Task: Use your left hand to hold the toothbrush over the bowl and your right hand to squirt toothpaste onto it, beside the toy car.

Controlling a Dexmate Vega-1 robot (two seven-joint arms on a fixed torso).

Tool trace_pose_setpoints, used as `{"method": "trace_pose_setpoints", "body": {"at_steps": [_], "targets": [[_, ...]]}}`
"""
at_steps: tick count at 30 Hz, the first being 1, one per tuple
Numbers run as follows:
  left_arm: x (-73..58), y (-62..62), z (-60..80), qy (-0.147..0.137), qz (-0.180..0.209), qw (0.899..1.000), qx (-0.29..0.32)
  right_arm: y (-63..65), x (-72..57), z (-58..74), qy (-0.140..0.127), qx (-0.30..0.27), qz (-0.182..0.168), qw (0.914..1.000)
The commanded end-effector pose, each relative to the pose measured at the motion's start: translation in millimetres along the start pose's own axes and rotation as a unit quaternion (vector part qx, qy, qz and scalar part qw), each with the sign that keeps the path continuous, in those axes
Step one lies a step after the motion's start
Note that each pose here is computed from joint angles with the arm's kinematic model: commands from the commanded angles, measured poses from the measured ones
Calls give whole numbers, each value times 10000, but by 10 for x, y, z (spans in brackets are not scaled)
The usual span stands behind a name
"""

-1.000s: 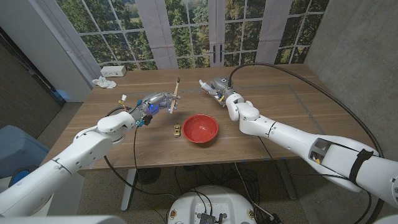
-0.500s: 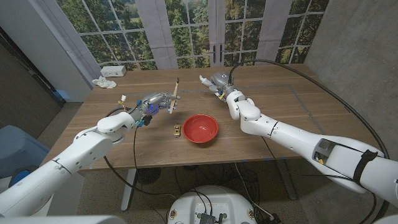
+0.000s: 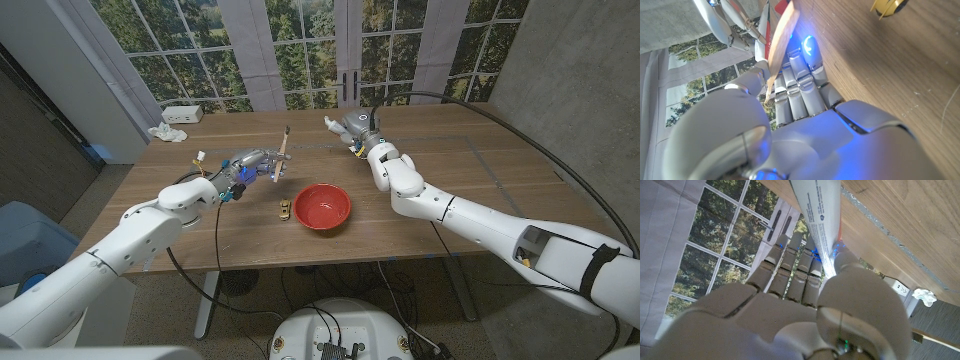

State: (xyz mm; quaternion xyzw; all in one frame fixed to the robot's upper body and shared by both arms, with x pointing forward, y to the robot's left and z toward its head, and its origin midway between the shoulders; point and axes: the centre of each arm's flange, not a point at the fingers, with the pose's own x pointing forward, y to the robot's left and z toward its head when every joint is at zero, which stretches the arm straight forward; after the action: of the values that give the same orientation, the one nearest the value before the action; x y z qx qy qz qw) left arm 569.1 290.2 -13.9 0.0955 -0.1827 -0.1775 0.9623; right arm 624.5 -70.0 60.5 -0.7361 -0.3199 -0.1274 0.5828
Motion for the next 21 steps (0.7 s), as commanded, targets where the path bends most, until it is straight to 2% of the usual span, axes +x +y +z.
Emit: {"method": "trace_pose_setpoints", "body": {"at_steps": [1,5,7,8,9,21], "targets": [[76,-27,12,122,-101,9999,35,-138,-116,35,-96,-588,12,9982],[97,-36,21,150,-131,9998,67,-172,-138,55,-103,-752,21,9971],[108,-43,24,167,-163,9997,68,-200,-156,63,-15,-796,21,9968],[113,-48,25,176,-167,9997,74,-196,-155,65,81,-1122,-206,9934],[118,-52,27,184,-174,9996,84,-202,-170,74,89,-1222,-229,9922],[183,-98,62,179,-310,9993,135,-266,-260,130,-40,-1561,-207,9875]]}}
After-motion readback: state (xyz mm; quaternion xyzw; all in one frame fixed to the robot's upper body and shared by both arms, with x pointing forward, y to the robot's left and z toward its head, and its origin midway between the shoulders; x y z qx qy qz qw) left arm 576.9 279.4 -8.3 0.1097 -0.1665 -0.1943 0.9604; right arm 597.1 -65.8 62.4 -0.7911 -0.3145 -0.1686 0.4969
